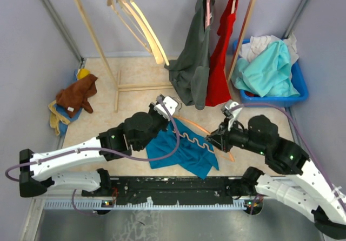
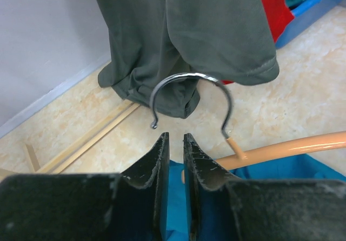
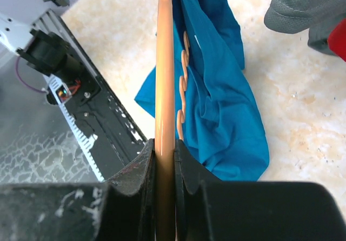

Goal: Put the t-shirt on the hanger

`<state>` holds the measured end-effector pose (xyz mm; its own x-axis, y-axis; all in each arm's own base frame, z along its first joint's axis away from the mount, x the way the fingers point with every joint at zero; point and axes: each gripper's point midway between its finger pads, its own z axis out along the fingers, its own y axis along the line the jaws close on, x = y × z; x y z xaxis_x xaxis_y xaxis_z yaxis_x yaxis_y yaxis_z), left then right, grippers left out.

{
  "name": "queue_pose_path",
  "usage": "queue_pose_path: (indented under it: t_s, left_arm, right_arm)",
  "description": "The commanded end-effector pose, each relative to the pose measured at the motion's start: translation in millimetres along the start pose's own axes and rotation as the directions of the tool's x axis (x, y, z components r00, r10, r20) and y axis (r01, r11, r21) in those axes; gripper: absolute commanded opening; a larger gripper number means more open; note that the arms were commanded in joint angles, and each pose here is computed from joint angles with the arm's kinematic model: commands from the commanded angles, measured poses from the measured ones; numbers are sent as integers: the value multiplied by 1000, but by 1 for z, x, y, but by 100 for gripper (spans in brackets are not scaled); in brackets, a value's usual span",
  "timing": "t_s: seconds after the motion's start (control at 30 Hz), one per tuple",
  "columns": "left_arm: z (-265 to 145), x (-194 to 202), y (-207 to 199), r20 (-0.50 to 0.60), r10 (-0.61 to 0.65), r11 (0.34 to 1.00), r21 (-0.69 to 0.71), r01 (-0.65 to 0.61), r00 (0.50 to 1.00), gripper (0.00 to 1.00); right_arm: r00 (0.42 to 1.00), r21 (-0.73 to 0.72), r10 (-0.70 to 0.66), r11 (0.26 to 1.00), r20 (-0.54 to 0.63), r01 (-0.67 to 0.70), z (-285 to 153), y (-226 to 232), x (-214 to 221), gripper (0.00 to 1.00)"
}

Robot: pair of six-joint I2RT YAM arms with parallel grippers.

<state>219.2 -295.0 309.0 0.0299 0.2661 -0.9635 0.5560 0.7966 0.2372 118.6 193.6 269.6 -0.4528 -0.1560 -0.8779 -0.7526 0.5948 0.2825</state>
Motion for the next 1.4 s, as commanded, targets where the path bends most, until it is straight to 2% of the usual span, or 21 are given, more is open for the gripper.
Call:
queue_pose_path:
  t_s: [0.0,0.17,0.37,0.5,0.83,1.0,1.37]
  left_arm:
    - [-9,-23,2,21,-35,999,35,34,999,22]
    - [-15,-52,11,43,-61,998,33,59,997,23]
    - [-29,-75,47,6,-114,988,-108,114,993,25]
    - [-38,-66,63,-62,-148,971,-196,133,987,29]
    - [-49,-10,38,-195,-313,943,-184,279,930,33]
    - [-50,-3,34,-144,-391,913,-187,363,909,36]
    - [-42,7,33,-123,-413,893,-251,374,902,43]
  right_arm:
    - [960,-113,-1,993,280,34,-13,24,-49,0]
    - [918,-165,45,986,393,22,-19,28,-50,0]
    - [878,-211,98,977,468,3,-19,30,-49,0]
    - [851,-222,120,975,511,-5,-24,29,-52,0]
    - [818,-247,156,969,554,-17,-29,30,-57,0]
    - [807,-260,167,965,567,-17,-30,33,-62,0]
    - [786,-276,180,961,592,-12,-36,37,-73,0]
